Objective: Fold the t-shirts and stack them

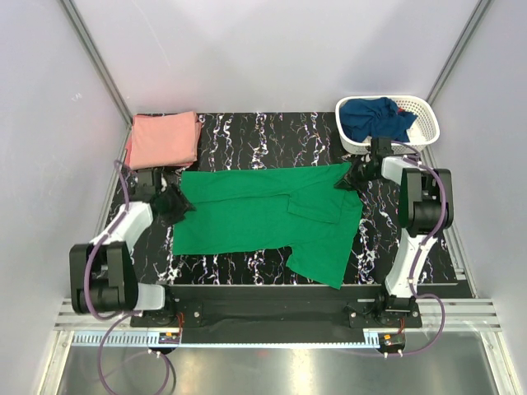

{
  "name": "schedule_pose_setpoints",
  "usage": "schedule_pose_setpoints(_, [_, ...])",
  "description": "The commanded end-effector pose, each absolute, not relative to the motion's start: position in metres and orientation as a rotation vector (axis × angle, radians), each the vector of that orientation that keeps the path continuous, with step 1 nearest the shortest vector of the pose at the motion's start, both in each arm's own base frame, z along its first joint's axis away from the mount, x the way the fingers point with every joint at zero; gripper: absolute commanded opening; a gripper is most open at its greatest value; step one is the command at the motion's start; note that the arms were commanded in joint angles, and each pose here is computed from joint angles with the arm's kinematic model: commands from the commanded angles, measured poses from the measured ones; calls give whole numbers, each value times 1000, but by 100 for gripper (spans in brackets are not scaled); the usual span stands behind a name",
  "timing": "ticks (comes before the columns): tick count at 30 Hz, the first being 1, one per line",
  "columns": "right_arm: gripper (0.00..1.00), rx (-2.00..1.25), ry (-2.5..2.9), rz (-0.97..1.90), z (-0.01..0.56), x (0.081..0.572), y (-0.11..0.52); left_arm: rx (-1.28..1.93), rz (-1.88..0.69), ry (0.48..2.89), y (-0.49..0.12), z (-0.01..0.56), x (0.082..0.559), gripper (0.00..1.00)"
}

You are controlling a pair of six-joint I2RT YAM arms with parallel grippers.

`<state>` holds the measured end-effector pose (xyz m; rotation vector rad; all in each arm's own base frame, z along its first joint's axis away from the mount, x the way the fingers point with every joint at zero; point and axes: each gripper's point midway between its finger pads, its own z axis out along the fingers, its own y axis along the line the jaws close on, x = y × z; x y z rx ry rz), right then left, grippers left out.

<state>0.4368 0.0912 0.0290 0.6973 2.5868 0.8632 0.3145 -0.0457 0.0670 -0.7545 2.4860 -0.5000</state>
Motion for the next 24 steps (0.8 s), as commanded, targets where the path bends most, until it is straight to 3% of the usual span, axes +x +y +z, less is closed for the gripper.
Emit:
schedule_pose_setpoints(1, [10,798,2632,711,14,429,69,-871,-418,2352,-22,83,313,53])
schedule_pose_setpoints(8, [25,838,2652,539,31,422,49,-985,-294,2219,10,107,304,57])
schedule_pose_setpoints(13, [51,928,2671,371,64,378,45,-1022,-257,2151,17,115,295,63])
schedule_pose_setpoints(14, [53,931,2687,343,65,368,44,-1017,-249,2140,19,118,292,74])
schedule_pose_setpoints(16, [56,962,2706,241,71,339,37,-1026,-234,2149,20,114,288,80])
schedule_pose_setpoints(19, [63,964,2718,191,79,307,41,-1009,-350,2173,3,111,289,82])
schedule_pose_setpoints(24, [66,1090,2761,219,82,247,67,-1145,-455,2175,-11,93,281,80])
